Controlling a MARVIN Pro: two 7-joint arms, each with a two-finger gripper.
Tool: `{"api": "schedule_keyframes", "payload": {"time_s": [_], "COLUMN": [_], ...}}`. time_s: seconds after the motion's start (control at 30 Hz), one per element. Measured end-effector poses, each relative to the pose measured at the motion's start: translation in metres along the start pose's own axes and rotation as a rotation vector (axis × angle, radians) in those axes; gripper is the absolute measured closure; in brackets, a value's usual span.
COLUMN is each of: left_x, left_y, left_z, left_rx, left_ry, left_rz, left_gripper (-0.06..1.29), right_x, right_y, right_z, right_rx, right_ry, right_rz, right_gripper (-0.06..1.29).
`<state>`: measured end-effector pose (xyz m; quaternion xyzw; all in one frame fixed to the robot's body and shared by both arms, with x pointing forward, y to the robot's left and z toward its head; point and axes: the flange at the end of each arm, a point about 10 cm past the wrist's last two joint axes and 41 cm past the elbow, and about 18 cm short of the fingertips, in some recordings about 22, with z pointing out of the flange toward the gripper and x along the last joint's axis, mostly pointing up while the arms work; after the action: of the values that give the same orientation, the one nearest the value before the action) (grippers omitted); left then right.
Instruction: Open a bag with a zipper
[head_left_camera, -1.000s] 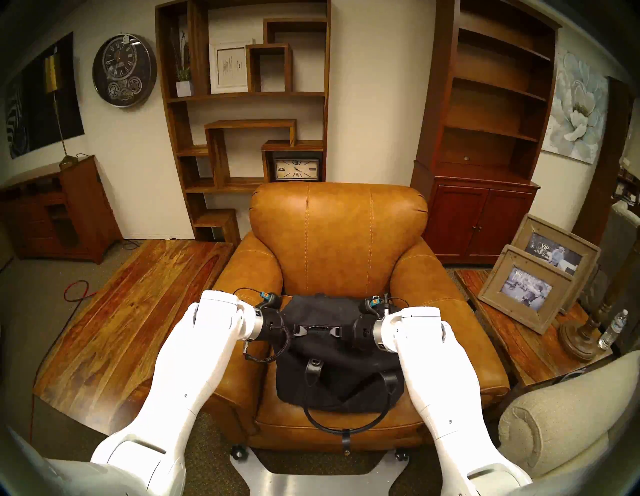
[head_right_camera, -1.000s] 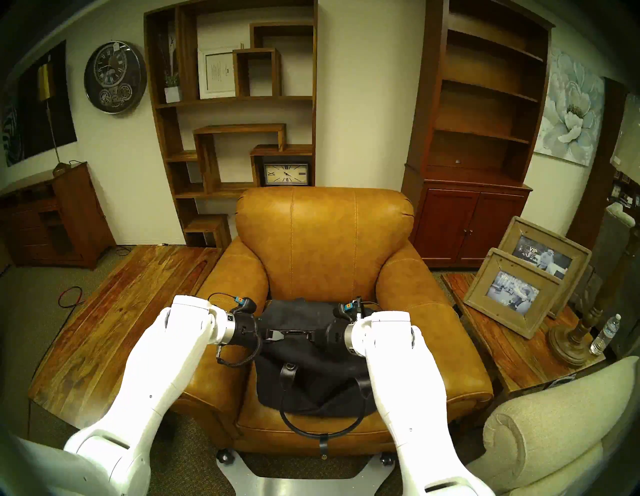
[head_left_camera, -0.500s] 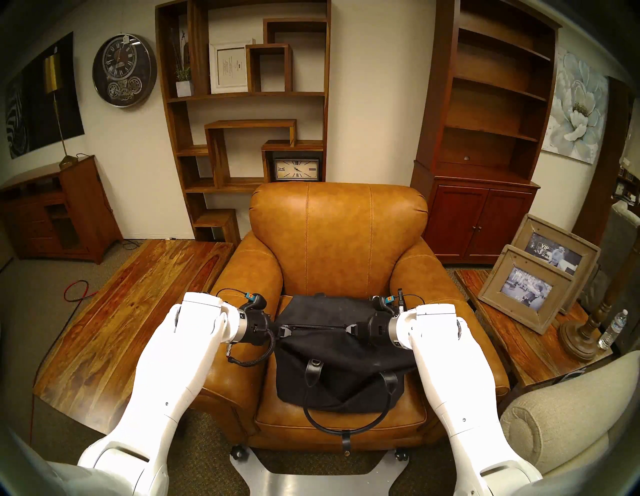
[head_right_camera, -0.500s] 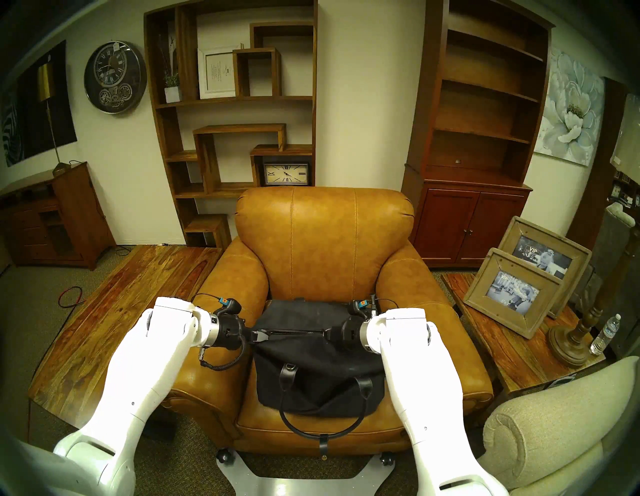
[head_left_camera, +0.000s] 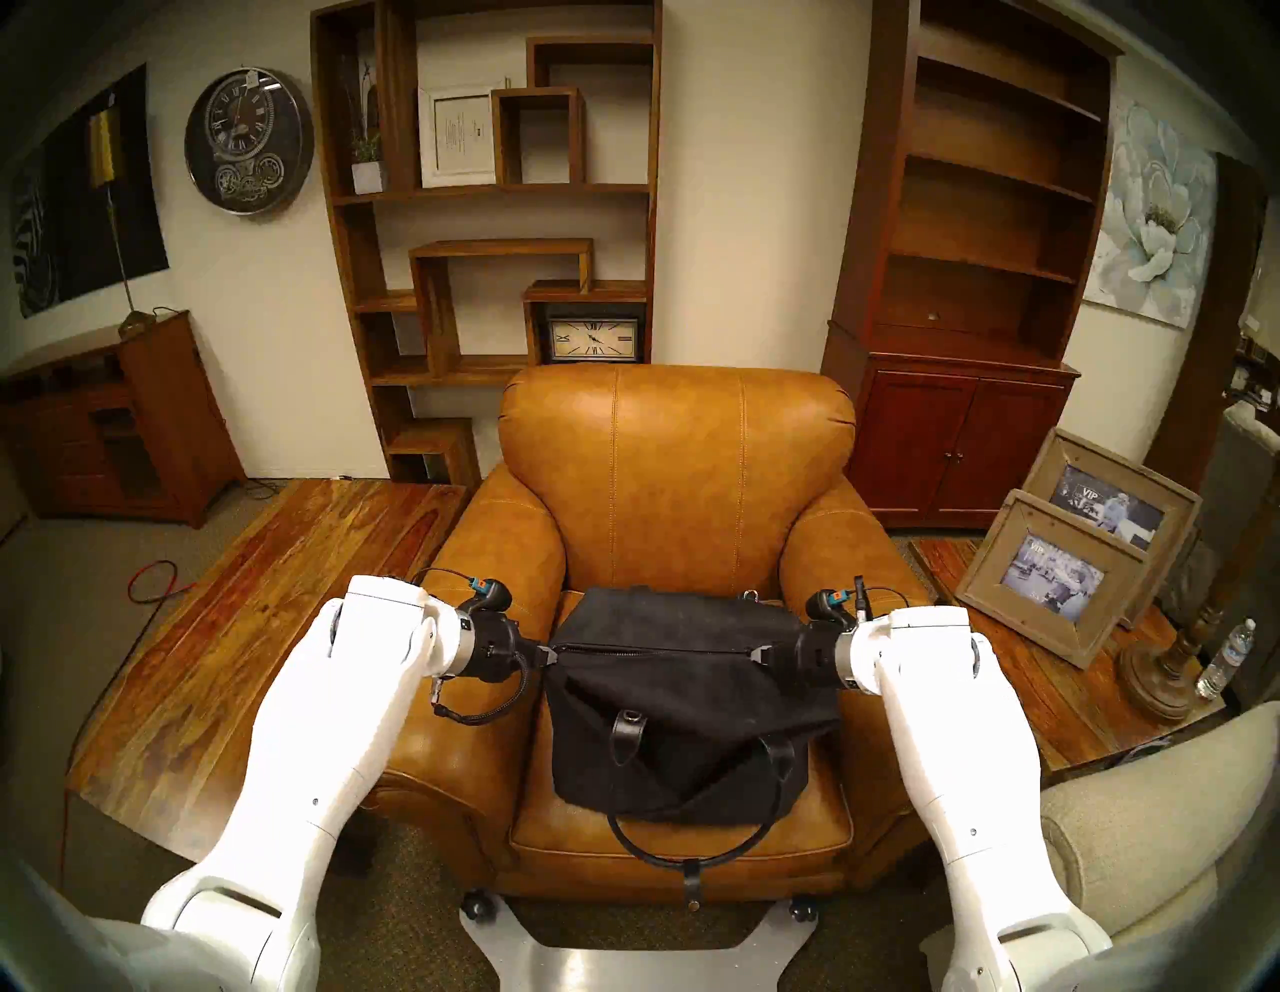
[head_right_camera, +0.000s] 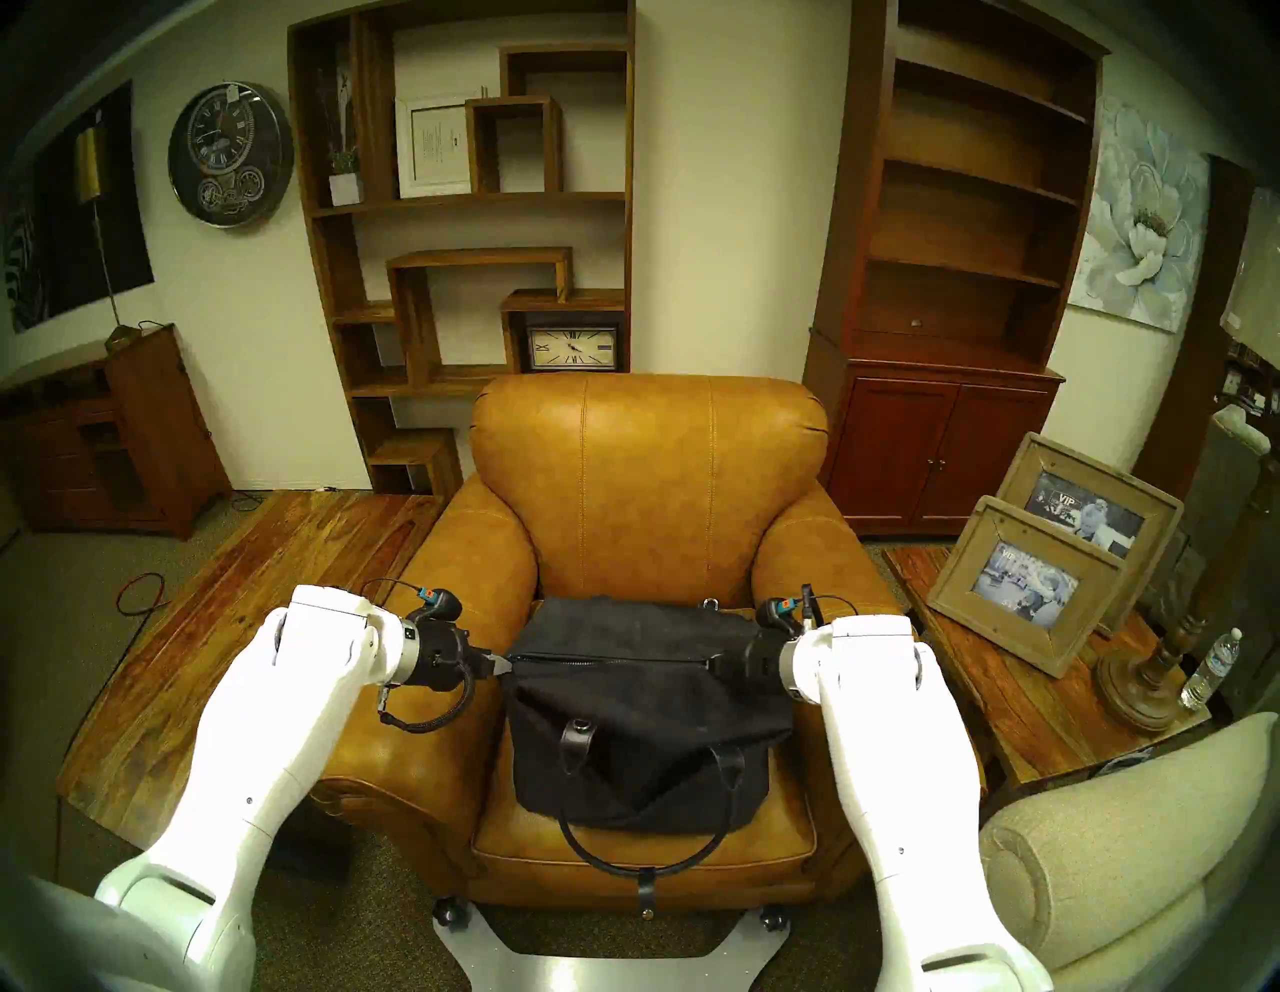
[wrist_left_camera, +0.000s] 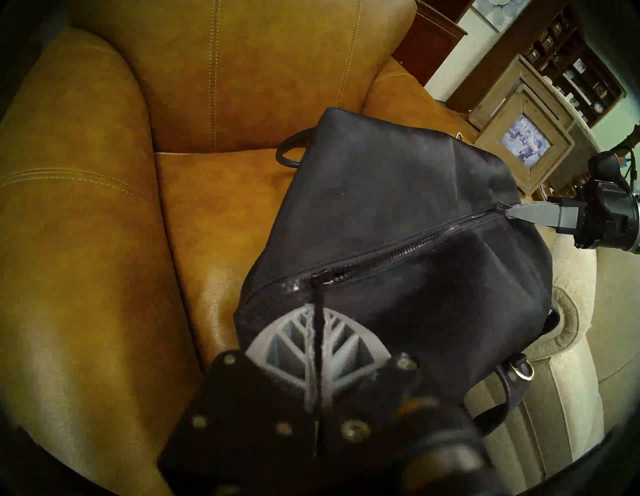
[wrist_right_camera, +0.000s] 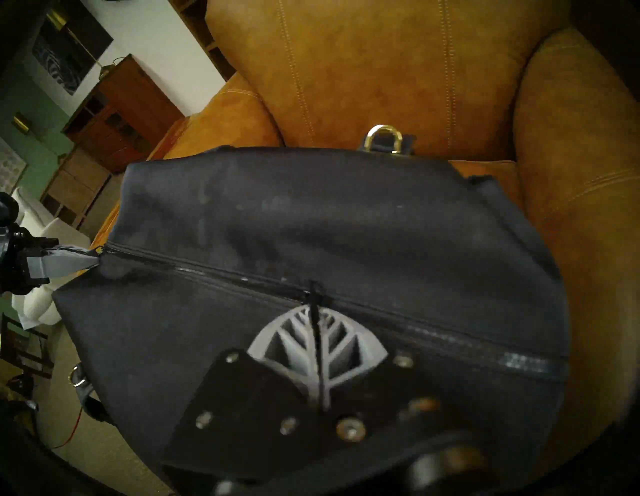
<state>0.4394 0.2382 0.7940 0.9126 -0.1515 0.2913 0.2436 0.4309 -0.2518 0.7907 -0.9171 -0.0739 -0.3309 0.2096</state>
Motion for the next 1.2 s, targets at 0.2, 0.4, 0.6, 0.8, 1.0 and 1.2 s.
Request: {"api": "schedule_keyframes", "payload": {"time_s": [0.2, 0.4, 0.6, 0.8, 1.0, 1.2], "left_x": [-0.001, 0.000, 0.002, 0.001, -0.003, -0.006], "left_y": [-0.004, -0.014, -0.021, -0.029, -0.029, -0.029], "left_z": [-0.001, 0.000, 0.001, 0.001, 0.006, 0.008], "left_rx": [0.007, 0.024, 0.049, 0.077, 0.085, 0.095], "left_ry": [-0.018, -0.037, -0.048, -0.066, -0.087, -0.098], "left_rz": [0.012, 0.005, 0.005, 0.003, 0.011, 0.016], "left_gripper": [1.24, 1.24, 1.24, 1.24, 1.24, 1.24], "right_x": [-0.004, -0.009, -0.010, -0.010, -0.014, -0.020], "right_y": [0.016, 0.034, 0.051, 0.069, 0.080, 0.086], "right_z": [-0.007, -0.011, -0.019, -0.028, -0.030, -0.027], "right_rx": [-0.027, -0.059, -0.095, -0.137, -0.158, -0.151], "right_ry": [-0.017, -0.040, -0.044, -0.039, -0.032, -0.010], "right_rz": [-0.002, 0.006, 0.011, 0.013, -0.001, -0.034], "right_gripper": [1.25, 1.25, 1.25, 1.25, 1.25, 1.25]}}
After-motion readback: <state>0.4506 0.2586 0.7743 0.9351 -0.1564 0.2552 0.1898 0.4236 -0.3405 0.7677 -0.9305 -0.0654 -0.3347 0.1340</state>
